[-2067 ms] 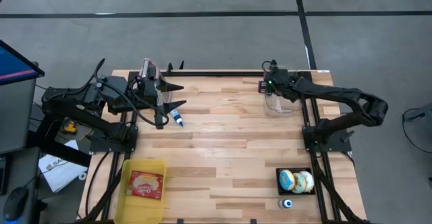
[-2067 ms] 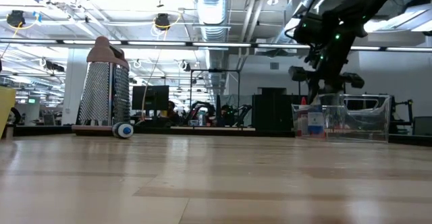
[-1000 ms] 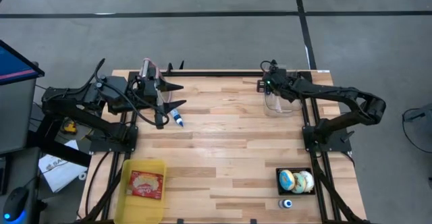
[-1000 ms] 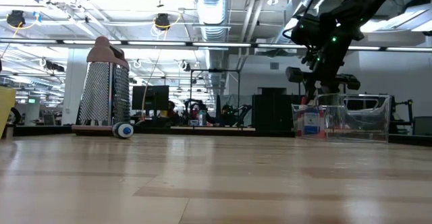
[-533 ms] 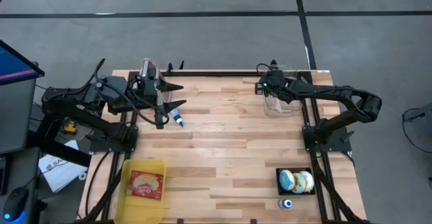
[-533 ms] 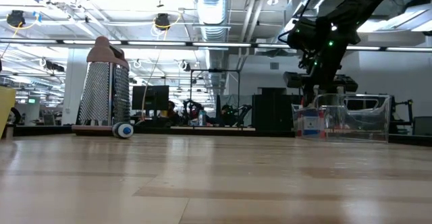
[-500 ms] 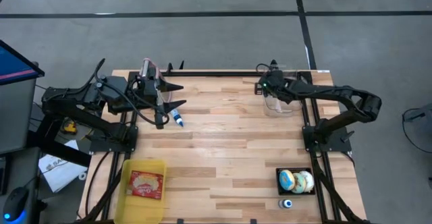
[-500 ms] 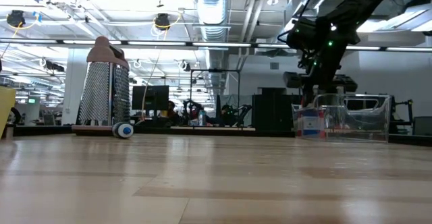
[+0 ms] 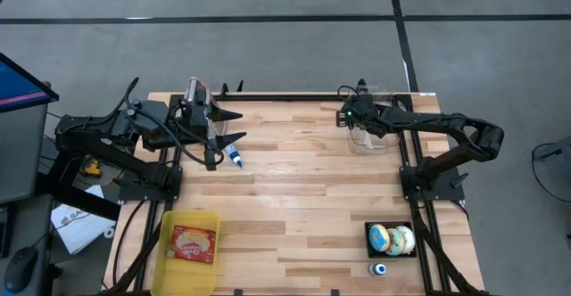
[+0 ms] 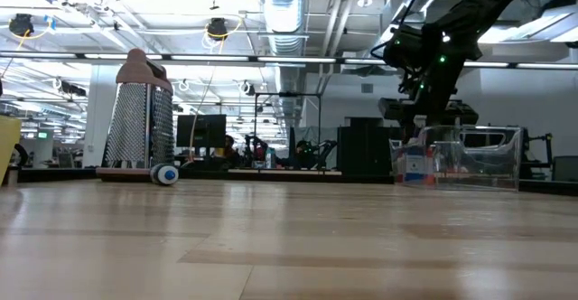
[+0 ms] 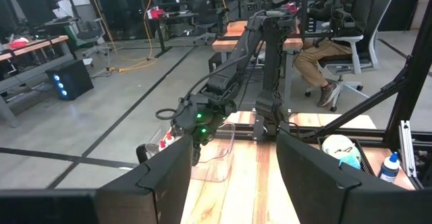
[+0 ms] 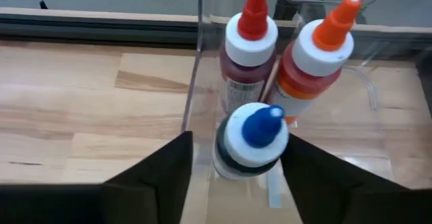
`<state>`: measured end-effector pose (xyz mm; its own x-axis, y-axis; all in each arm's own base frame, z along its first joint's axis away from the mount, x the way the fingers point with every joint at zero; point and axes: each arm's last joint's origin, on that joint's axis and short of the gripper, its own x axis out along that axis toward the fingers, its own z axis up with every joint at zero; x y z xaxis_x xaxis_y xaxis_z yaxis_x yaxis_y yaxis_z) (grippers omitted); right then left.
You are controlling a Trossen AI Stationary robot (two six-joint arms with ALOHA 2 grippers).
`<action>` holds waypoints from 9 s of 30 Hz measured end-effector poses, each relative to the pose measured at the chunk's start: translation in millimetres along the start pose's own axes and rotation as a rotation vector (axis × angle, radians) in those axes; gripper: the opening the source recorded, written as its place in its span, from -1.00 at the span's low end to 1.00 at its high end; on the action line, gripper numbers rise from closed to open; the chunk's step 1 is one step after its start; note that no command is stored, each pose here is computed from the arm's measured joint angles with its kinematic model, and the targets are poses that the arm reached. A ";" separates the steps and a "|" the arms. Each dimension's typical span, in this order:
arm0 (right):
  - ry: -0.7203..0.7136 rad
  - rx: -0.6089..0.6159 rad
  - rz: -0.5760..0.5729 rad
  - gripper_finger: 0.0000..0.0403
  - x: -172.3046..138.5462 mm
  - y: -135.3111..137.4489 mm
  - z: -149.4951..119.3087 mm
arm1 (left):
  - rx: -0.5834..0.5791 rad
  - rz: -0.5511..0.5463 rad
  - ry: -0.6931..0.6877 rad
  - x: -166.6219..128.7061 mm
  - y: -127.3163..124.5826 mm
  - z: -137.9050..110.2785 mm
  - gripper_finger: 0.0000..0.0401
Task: Pick & Place Food Item
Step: Put the top left blue food coloring bottle into the transparent bin, then put the left blue food coloring bottle into the transparent bin
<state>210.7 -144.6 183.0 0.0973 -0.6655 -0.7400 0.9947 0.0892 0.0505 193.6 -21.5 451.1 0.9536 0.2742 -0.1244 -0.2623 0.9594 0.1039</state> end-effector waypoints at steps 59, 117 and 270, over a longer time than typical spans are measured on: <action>-0.322 0.197 0.851 -0.03 -220.0 -14.9 -51.1 | 0.861 -0.469 1.385 120.2 42.9 -287.7 0.20; -0.609 -0.473 0.946 0.17 -264.3 115.3 -61.1 | 0.022 -0.460 0.314 171.6 -6.5 -77.2 -0.28; -0.251 0.086 -0.003 -0.48 -6.7 -43.7 -23.9 | -0.105 -0.033 -0.091 29.8 19.3 18.0 0.09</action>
<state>165.8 -126.3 169.7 0.0882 -0.8298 -0.5510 0.9931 0.0304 0.1132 219.6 4.0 467.1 0.9701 0.2403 -0.0356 -0.2405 0.9706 -0.0034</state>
